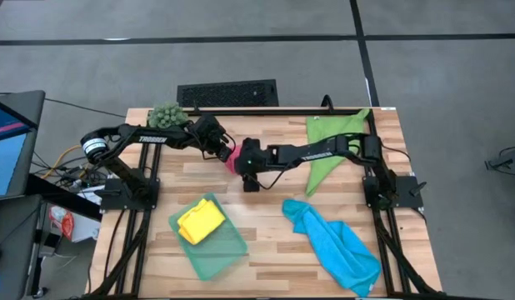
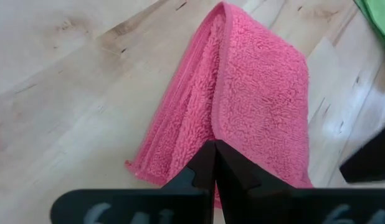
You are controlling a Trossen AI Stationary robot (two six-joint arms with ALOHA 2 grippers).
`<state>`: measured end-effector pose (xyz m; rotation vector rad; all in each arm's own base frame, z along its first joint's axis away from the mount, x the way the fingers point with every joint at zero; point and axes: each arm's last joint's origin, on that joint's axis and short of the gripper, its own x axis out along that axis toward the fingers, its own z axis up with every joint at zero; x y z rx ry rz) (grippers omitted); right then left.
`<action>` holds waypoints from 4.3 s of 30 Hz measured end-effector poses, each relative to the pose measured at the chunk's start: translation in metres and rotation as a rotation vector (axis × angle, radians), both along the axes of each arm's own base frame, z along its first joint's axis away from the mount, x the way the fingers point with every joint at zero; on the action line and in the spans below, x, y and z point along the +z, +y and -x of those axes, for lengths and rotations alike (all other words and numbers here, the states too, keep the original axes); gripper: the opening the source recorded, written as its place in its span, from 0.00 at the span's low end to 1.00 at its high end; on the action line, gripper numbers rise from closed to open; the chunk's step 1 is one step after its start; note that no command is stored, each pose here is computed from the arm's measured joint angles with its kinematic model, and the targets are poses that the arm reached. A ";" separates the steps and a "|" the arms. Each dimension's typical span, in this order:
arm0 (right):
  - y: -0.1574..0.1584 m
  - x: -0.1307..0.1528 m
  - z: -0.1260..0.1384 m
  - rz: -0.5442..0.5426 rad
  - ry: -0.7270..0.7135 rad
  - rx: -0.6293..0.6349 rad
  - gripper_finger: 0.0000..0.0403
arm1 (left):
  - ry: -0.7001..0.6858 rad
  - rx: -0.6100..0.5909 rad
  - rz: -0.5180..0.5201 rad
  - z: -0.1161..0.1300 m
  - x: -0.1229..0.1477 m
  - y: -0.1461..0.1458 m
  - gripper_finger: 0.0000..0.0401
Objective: Fold microfiber towels
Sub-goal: Put the folded pink towel in the green bin
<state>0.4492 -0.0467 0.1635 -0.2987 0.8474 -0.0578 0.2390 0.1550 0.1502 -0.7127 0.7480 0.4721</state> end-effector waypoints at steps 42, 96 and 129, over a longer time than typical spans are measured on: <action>0.023 -0.066 -0.010 0.259 -0.032 0.114 0.47 | -0.006 0.030 0.016 -0.001 0.000 0.000 0.00; -0.060 0.005 -0.001 0.089 -0.245 -0.477 0.02 | 0.008 -0.002 0.040 0.006 -0.017 -0.022 0.00; -0.034 -0.028 0.010 -0.056 -0.230 -0.118 0.25 | -0.094 0.025 0.067 -0.009 -0.022 -0.022 0.00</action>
